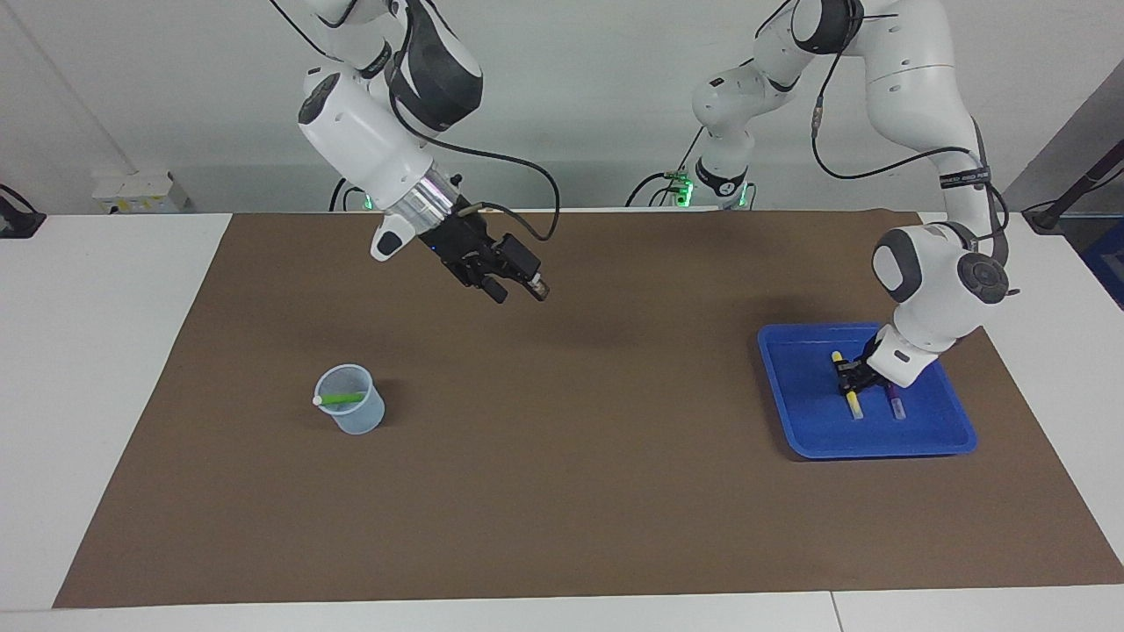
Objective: Transfer and insert pens with both arms
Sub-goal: 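Grasp the yellow pen with the left gripper while the right gripper withdraws, then lift the yellow pen with the left gripper toward the right gripper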
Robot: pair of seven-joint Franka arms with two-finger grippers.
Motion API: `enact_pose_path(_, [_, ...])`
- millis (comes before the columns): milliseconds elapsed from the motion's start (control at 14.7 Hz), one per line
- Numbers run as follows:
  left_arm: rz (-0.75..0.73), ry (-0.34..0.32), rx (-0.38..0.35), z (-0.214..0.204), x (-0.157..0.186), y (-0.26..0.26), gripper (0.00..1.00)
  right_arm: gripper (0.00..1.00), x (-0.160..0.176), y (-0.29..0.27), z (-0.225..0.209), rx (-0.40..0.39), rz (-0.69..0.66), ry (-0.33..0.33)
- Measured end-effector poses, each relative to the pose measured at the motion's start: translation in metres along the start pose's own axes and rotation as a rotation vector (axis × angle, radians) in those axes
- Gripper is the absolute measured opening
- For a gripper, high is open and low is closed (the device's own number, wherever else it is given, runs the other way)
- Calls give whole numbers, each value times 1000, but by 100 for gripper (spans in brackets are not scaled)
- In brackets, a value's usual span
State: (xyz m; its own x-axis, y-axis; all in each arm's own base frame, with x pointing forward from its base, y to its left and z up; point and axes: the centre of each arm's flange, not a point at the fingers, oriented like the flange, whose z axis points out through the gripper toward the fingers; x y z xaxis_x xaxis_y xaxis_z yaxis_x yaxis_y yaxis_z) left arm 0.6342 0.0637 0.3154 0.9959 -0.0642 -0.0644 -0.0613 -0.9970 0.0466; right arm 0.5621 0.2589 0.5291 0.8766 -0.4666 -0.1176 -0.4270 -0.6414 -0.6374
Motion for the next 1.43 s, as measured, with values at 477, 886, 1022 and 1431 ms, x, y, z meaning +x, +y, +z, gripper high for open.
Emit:
enact_pose_path(477, [-13, -2, -40, -33, 12, 15, 17, 100, -30, -16, 18, 10, -47, -12])
enact_pose_path(886, [-352, -109, -94, -33, 4, 39, 17, 100, -54, -25, 35, 17, -40, -19])
enact_pose_path(1022, [-448, -149, -145, -36, 0, 48, 17, 100, -53, -24, 35, 16, -38, -19])
enact_pose_path(1431, [-643, -294, -293, -33, -14, 69, 17, 100, -54, -20, 39, 8, -35, -23])
